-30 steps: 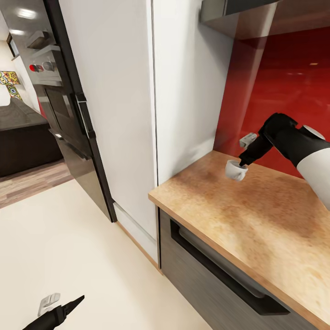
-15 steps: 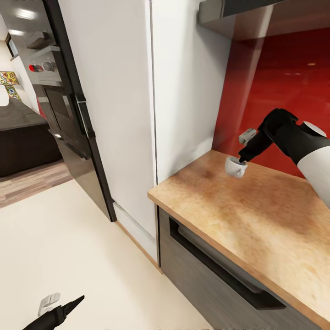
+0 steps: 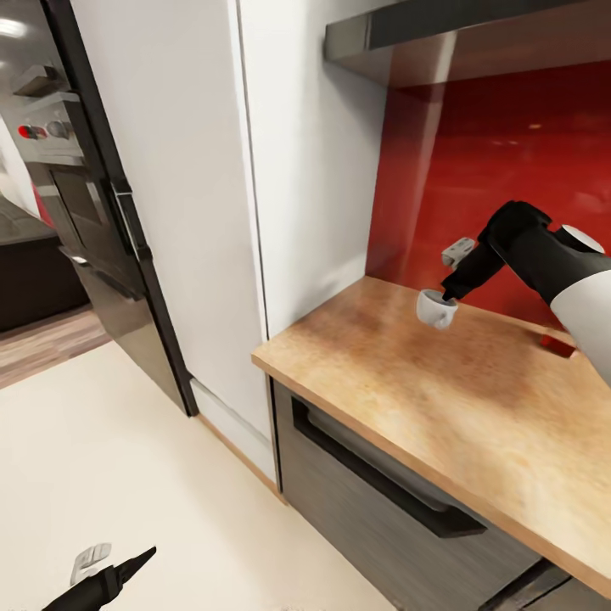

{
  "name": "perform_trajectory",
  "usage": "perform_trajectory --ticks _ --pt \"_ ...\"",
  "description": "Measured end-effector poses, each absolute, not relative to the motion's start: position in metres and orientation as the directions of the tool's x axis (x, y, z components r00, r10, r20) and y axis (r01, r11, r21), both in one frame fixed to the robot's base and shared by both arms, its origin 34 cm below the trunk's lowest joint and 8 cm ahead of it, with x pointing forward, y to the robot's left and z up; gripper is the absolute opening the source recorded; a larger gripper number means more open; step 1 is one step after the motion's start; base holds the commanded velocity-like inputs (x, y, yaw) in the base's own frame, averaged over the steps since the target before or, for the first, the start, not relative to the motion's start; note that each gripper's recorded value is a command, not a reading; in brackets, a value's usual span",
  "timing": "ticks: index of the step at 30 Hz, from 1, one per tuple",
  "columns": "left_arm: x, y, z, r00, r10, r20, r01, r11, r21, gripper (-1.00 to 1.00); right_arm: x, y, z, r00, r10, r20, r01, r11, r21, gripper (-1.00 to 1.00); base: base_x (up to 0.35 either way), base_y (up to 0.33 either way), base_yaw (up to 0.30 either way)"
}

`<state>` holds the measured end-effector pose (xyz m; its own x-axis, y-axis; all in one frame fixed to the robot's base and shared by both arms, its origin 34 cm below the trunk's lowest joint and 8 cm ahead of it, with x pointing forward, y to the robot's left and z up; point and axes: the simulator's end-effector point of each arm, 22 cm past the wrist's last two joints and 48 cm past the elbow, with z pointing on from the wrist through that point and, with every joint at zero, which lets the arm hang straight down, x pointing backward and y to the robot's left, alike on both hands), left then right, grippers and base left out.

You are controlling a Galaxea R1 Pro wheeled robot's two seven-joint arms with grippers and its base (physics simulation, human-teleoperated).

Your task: Set up a coffee station on the kitchen countertop: keep the coffee maker on the countertop, move the bottle of coffee from the kitchen shelf to the counter next to the coffee maker, place a paper coffee filter on top of the coffee maker, put the saucer next to the coffee maker with the coffee cup on the saucer, and place the electric kettle next to the coffee maker.

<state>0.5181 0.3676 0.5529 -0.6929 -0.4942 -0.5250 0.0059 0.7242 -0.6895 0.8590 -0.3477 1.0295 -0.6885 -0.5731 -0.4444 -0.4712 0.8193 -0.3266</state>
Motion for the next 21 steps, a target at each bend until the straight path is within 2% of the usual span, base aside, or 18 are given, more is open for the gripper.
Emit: perform_trajectory --ticks 8,13,21 --pt "0.519 0.368 0.554 -0.691 -0.494 -0.527 0.007 0.724 -0.689 1.00 0.859 -0.346 1.032 -0.685 -0.575 -0.448 -0.473 0.818 -0.327 -1.00 -0.288 0.064 -0.040" --pt "0.518 0.368 0.554 -0.691 -0.494 -0.527 0.007 0.725 -0.689 1.00 0.851 -0.330 1.058 -0.612 -0.622 -0.488 -0.526 0.781 -0.336 -1.00 -0.067 0.027 -0.002" --pt "0.519 0.368 0.554 -0.691 -0.494 -0.528 0.008 0.725 -0.689 1.00 0.825 -0.370 1.054 -0.651 -0.580 -0.490 -0.525 0.810 -0.261 -1.00 -0.006 0.002 0.000"
